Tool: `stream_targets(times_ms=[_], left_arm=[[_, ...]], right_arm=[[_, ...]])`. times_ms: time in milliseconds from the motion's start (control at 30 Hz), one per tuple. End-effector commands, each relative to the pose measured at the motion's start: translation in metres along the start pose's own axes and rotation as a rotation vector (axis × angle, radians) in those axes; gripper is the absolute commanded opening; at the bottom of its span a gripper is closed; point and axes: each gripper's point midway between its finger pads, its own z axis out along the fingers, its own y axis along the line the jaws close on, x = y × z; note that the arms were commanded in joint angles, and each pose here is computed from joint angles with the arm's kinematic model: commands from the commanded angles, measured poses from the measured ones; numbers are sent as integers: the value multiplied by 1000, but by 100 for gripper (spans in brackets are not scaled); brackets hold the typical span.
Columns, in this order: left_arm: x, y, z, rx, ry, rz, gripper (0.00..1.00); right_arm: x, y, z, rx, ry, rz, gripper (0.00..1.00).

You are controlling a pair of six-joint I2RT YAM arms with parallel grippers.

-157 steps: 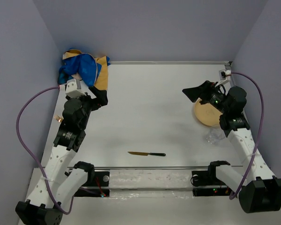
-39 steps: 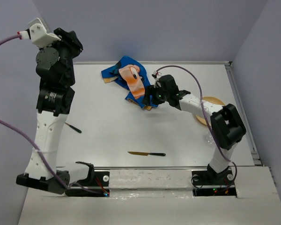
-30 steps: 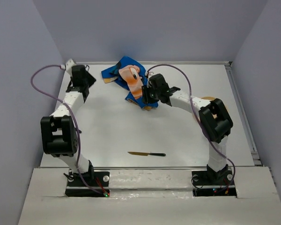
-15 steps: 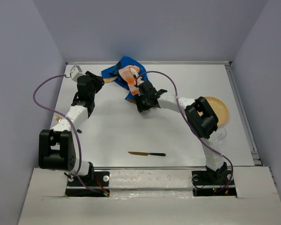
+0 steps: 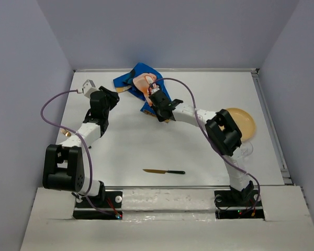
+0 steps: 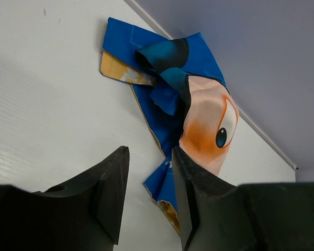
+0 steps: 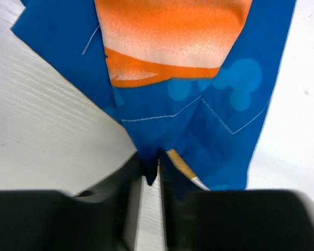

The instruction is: Set the dinner table for one person

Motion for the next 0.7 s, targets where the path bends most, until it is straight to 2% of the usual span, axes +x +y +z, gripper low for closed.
stream_targets(times_ms=[0, 67, 200, 300, 333, 367, 433, 467, 533, 567, 633, 667], left_arm=[[-12, -12, -5, 43, -62, -16, 48], [-11, -12, -5, 44, -59, -13, 49], [-4, -14, -7, 45, -50, -7, 48], [-4, -16, -12, 51, -52, -13, 48], [-7, -19, -16, 61, -61, -15, 48], [-9, -19, -18, 62, -66, -15, 48], [-13, -20, -23, 64, -76, -12, 48], [-18, -22, -29, 68, -87, -7, 48], [-19, -23, -34, 71, -88, -3, 48], [-18, -20, -38, 65, -81, 4, 49], [-15, -15, -41, 55, -74, 8, 49], [-9, -8, -44, 40, -66, 15, 50]], right_arm=[[-22, -16, -11, 82, -46, -13, 13], [-26, -21, -17, 100, -59, -22, 2], [-49, -53, -41, 246, -116, -70, 0], [-93, -77, -83, 335, -213, -121, 0], [-105, -81, -98, 338, -246, -126, 0], [-125, -83, -132, 321, -317, -112, 0], [-135, -80, -168, 278, -378, -109, 0], [-128, -77, -199, 261, -407, -115, 0], [-103, -70, -218, 213, -386, -121, 0], [-63, -65, -224, 173, -326, -112, 0], [-10, -65, -217, 159, -234, -99, 0], [20, -72, -213, 199, -188, 5, 0]])
